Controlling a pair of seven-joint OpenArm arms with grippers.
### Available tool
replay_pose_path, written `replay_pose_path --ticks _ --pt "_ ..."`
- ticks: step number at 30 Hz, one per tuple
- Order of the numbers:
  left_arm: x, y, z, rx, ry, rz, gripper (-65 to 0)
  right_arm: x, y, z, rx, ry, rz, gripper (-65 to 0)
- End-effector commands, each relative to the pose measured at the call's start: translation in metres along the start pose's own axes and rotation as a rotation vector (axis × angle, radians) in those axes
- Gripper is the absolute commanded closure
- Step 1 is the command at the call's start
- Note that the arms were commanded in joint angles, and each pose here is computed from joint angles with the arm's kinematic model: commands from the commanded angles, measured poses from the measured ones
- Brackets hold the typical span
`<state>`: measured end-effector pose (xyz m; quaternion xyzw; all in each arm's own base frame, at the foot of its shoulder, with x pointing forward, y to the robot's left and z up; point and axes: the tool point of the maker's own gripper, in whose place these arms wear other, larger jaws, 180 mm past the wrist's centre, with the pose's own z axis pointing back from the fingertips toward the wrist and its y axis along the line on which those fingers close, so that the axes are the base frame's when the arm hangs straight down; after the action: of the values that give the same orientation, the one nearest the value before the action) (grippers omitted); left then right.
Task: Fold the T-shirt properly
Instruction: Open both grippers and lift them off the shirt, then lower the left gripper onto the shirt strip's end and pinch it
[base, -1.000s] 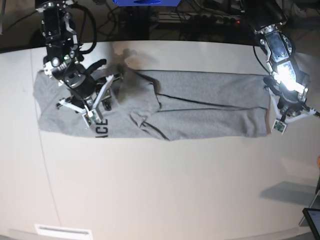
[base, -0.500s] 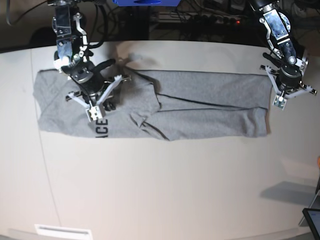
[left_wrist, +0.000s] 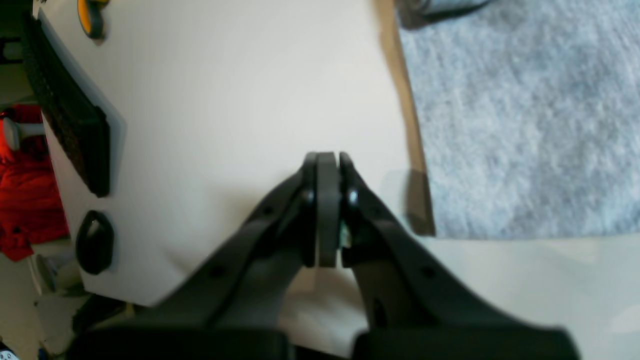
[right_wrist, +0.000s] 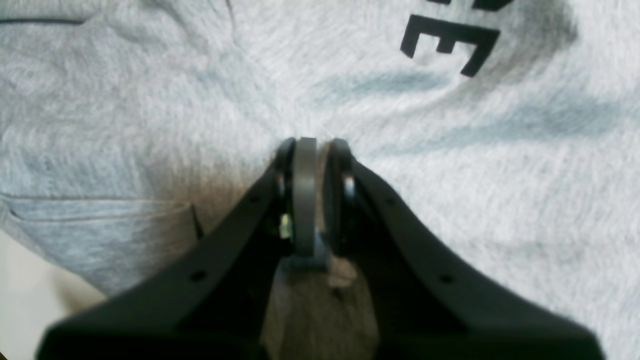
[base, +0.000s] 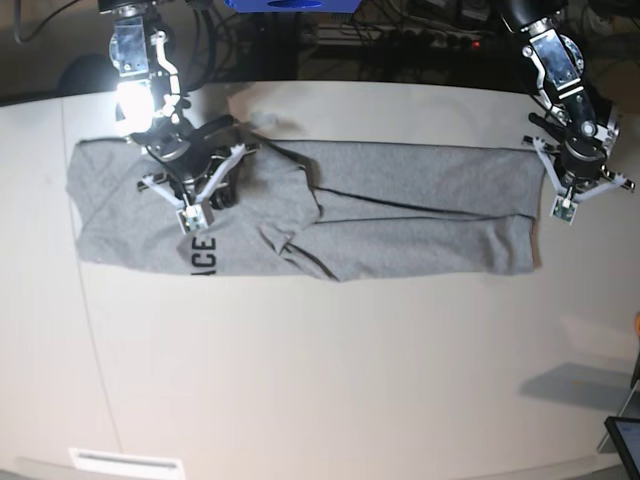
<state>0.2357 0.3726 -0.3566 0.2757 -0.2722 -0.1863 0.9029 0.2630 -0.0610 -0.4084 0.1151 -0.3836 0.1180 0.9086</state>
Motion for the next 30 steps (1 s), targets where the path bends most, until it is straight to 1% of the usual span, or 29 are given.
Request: replay_pose_path --ticks 1,2,3,5,7,9,10,13,15,17,19,21,23,24,28,30 --pt "0.002 0.014 -0.002 0.031 0.014 0.012 -2.7 0.009 0.0 0.001 0.003 -0.029 0.002 -6.5" --pt "-0.004 0.015 -0.007 0.027 0.052 0.021 -6.2 0.009 0.0 0.001 0.003 -0.029 0.002 -6.5" --pt "-0.007 0.019 -0.011 0.027 0.08 0.029 -11.4 0.009 0.0 0.001 0.003 -0.029 0.002 -6.5" --pt "-0.007 0.018 -0.017 0.013 0.093 0.049 -20.5 0.009 0.0 0.001 0.003 -0.029 0.002 -6.5" --pt "0.001 0.017 -0.019 -0.012 0.051 0.095 -27.5 0.009 0.0 0.001 0.003 -0.029 0.002 -6.5" --pt "0.01 0.028 -0.014 -0.019 -0.013 0.166 -31.1 0.009 0.0 0.001 0.003 -0.029 0.002 -6.5" --pt "0.01 0.03 -0.012 -0.031 -0.024 0.21 -31.7 0.009 0.0 0.001 0.003 -0.029 0.002 -6.5" --pt "0.013 0.053 -0.001 -0.057 -0.06 0.332 -31.9 0.009 0.0 0.001 0.002 -0.029 0.003 -6.5" --pt "0.014 0.059 0.003 -0.114 -0.097 0.414 -31.9 0.009 0.0 0.001 0.003 -0.029 0.004 -6.5" --pt "0.019 0.071 0.008 -0.175 -0.164 0.497 -31.9 0.009 0.001 0.001 0.005 -0.028 0.004 -6.5" --pt "0.023 0.078 0.012 -0.248 -0.229 0.567 -31.9 0.009 0.001 0.001 0.006 -0.027 0.005 -6.5" --pt "0.028 0.078 0.015 -0.346 -0.289 0.634 -31.9 0.009 0.001 0.001 0.006 -0.027 0.005 -6.5" --pt "0.031 0.074 0.012 -0.416 -0.311 0.678 -31.9 0.009 0.001 0.001 0.006 -0.027 0.005 -6.5" --pt "0.03 0.071 0.01 -0.437 -0.302 0.681 -31.9 0.009 0.001 0.001 0.006 -0.027 0.005 -6.5" --pt "0.026 0.05 -0.002 -0.496 -0.25 0.674 -31.9 0.006 0.002 0.002 0.009 -0.021 0.006 -6.5" --pt "0.026 0.046 -0.003 -0.507 -0.247 0.681 -31.7 0.005 0.002 0.002 0.01 -0.019 0.007 -6.5"
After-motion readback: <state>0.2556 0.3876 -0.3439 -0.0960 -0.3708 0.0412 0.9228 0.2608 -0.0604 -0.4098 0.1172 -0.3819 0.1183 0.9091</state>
